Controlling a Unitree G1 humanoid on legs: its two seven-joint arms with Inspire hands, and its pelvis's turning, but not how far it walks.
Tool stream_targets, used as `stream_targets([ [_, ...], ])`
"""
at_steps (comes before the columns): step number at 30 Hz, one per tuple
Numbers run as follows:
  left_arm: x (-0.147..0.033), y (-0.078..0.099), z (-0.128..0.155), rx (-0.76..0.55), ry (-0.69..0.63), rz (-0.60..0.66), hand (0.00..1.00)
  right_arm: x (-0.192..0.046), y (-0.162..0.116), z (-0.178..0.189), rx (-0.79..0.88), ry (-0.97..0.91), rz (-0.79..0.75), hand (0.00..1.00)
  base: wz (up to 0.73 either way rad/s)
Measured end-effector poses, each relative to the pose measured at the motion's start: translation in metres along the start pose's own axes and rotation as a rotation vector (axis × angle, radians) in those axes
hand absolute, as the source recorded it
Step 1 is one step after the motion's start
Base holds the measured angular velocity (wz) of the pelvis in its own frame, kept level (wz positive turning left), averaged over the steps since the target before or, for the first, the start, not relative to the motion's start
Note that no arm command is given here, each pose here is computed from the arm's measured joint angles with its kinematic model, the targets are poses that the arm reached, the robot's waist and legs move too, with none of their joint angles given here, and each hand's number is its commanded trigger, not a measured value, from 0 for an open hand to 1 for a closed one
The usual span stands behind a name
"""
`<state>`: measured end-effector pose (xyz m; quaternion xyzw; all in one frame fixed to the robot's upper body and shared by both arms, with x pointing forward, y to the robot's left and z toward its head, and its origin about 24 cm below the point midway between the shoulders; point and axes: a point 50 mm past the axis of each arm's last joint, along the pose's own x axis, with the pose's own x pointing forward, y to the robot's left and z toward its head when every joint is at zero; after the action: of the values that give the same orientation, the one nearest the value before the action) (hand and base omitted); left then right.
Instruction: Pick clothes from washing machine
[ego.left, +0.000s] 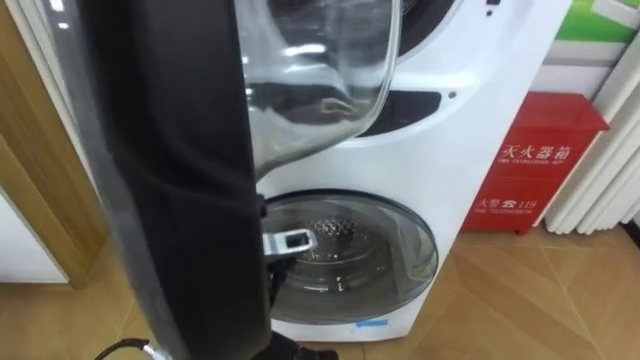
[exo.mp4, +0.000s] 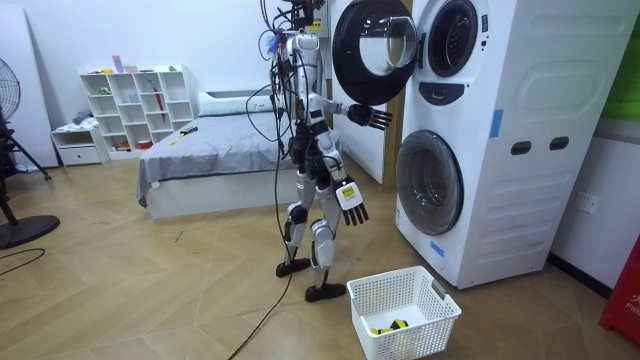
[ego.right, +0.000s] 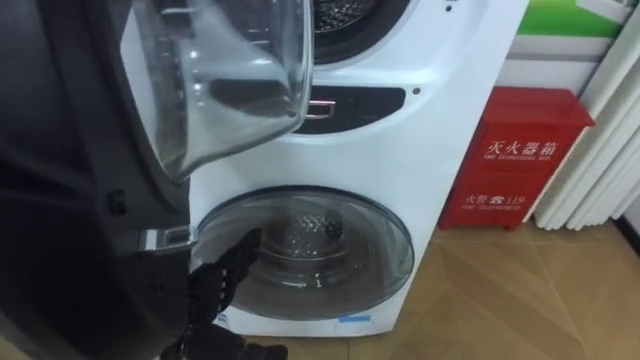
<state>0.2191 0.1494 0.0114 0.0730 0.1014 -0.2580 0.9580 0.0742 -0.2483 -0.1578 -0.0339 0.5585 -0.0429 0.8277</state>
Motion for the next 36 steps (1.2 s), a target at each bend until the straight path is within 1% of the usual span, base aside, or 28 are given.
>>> stream_targets([
  [9, 0.001, -0.002, -0.002, 0.008, 0.012, -0.019, 0.00, 0.000, -0.001, -0.002, 0.066, -0.003, -0.018, 0.00, 0.00],
  [11, 0.000, 0.000, -0.010, -0.006, 0.042, -0.009, 0.00, -0.001, -0.001, -0.003, 0.077, -0.004, -0.021, 0.00, -0.09],
  [16, -0.007, 0.007, -0.047, -0.074, 0.190, 0.047, 0.00, -0.002, -0.002, -0.008, 0.107, 0.020, -0.024, 0.00, -0.05],
  [17, -0.011, 0.008, -0.059, -0.092, 0.241, 0.059, 0.00, -0.003, -0.003, -0.010, 0.112, 0.027, -0.029, 0.00, 0.00],
  [19, -0.022, 0.006, -0.092, -0.168, 0.375, 0.092, 0.00, -0.004, -0.004, -0.013, 0.135, 0.033, -0.038, 0.00, -0.02],
  [20, -0.026, 0.005, -0.101, -0.186, 0.413, 0.100, 0.00, -0.004, -0.004, -0.014, 0.143, 0.036, -0.041, 0.00, -0.06],
  [22, -0.052, 0.000, -0.142, -0.279, 0.600, 0.157, 0.00, -0.005, -0.003, -0.018, 0.162, 0.043, -0.046, 0.00, -0.07],
  [23, -0.060, -0.002, -0.152, -0.304, 0.650, 0.178, 0.00, -0.006, -0.003, -0.019, 0.167, 0.046, -0.047, 0.00, -0.05],
  [25, -0.098, -0.011, -0.186, -0.440, 0.825, 0.290, 0.00, -0.006, -0.002, -0.020, 0.166, 0.055, -0.044, 0.00, 0.00],
  [26, -0.108, -0.014, -0.192, -0.470, 0.863, 0.318, 0.00, -0.006, -0.002, -0.021, 0.167, 0.056, -0.043, 0.00, 0.00],
  [28, -0.142, -0.022, -0.209, -0.595, 0.964, 0.452, 0.00, -0.005, 0.001, -0.021, 0.182, 0.056, -0.043, 0.00, 0.00],
  [29, -0.150, -0.024, -0.212, -0.620, 0.985, 0.485, 0.00, -0.005, 0.001, -0.022, 0.187, 0.058, -0.042, 0.00, 0.00],
  [30, -0.161, -0.024, -0.215, -0.655, 1.012, 0.552, 0.00, -0.006, 0.001, -0.023, 0.198, 0.063, -0.043, 0.00, 0.00],
  [31, -0.164, -0.023, -0.216, -0.662, 1.014, 0.582, 0.00, -0.006, 0.001, -0.024, 0.197, 0.065, -0.045, 0.00, 0.00],
  [32, -0.166, -0.017, -0.215, -0.674, 0.999, 0.643, 0.00, -0.006, -0.001, -0.025, 0.199, 0.067, -0.052, 0.00, 0.00],
  [34, -0.164, 0.003, -0.209, -0.684, 0.924, 0.773, 0.00, -0.006, -0.005, -0.024, 0.190, 0.063, -0.066, 0.00, 0.00],
  [35, -0.161, 0.009, -0.206, -0.680, 0.900, 0.806, 0.00, -0.007, -0.006, -0.023, 0.188, 0.061, -0.069, 0.00, 0.04],
  [36, -0.155, 0.024, -0.199, -0.661, 0.838, 0.863, 0.00, -0.007, -0.008, -0.023, 0.191, 0.056, -0.079, 0.00, 0.06],
])
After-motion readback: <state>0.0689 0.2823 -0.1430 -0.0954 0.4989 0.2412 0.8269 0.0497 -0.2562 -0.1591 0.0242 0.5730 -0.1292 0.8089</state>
